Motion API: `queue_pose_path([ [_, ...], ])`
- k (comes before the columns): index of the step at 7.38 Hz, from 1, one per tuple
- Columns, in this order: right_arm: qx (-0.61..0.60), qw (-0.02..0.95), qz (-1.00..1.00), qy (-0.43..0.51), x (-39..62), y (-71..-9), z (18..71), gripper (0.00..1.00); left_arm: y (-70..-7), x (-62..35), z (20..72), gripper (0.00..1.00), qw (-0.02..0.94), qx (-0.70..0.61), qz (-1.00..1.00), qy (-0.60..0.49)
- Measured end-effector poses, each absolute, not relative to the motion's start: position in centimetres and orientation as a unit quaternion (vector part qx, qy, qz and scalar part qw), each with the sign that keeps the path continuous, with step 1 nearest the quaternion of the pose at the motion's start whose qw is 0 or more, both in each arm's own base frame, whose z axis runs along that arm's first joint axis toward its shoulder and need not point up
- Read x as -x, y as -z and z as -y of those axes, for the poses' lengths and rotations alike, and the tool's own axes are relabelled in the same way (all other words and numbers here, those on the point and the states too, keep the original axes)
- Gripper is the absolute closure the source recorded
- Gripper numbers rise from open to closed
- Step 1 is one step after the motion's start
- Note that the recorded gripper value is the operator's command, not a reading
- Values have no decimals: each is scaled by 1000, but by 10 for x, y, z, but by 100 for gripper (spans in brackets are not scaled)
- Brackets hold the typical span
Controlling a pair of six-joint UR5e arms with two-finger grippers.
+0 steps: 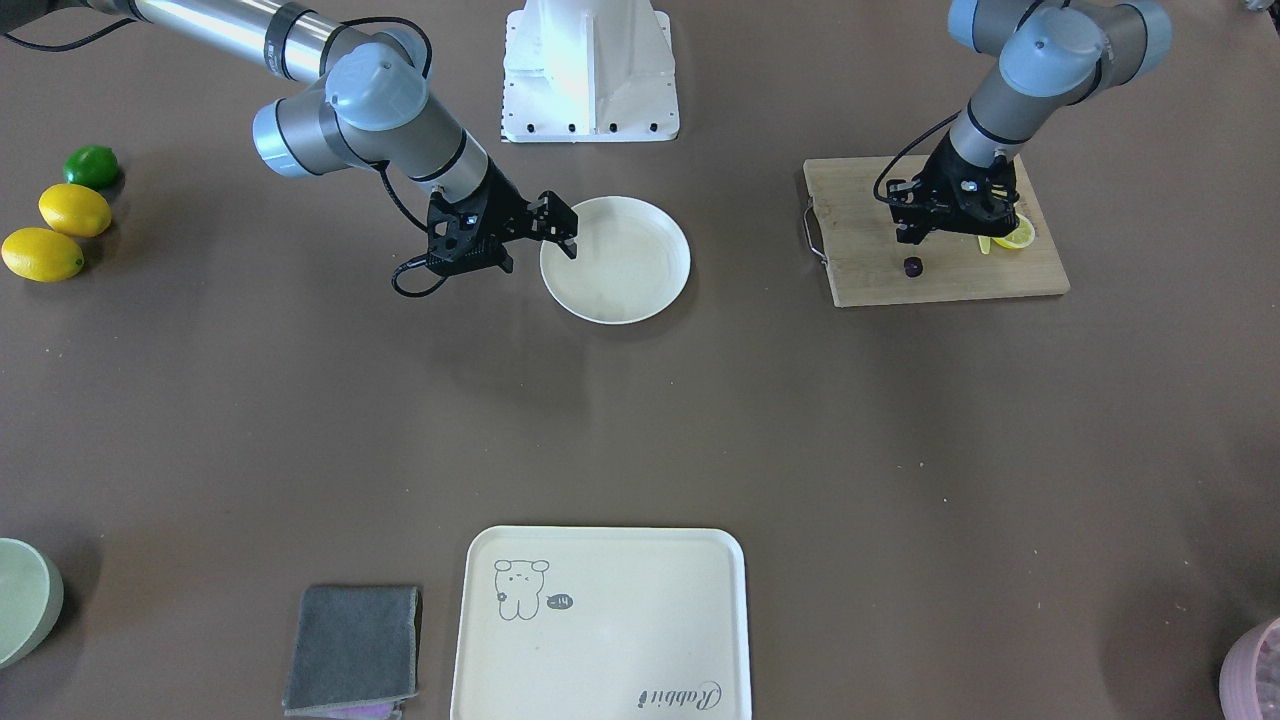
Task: Place red cherry on plate
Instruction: 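Grasp the two dark cherries with left gripper while right gripper holds plate, then carry cherries over the plate with left gripper while right arm lifts away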
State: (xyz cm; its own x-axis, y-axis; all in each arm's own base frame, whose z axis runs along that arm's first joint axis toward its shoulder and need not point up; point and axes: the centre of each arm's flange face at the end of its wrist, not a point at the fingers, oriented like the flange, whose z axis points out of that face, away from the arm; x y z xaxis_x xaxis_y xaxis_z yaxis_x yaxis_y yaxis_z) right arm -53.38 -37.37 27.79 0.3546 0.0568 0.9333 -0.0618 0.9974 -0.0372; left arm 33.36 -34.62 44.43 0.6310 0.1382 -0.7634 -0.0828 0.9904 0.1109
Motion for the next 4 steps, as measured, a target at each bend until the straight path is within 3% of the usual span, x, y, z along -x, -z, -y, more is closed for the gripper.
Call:
queue_pose_path([
  [2, -1, 826, 561, -51, 502, -294, 402, 0, -393, -358, 358, 100, 887, -40, -458, -48],
  [4, 0, 829, 556, -56, 460, -314, 435, 0, -302, -428, 375, 100, 870, -20, -492, -17],
])
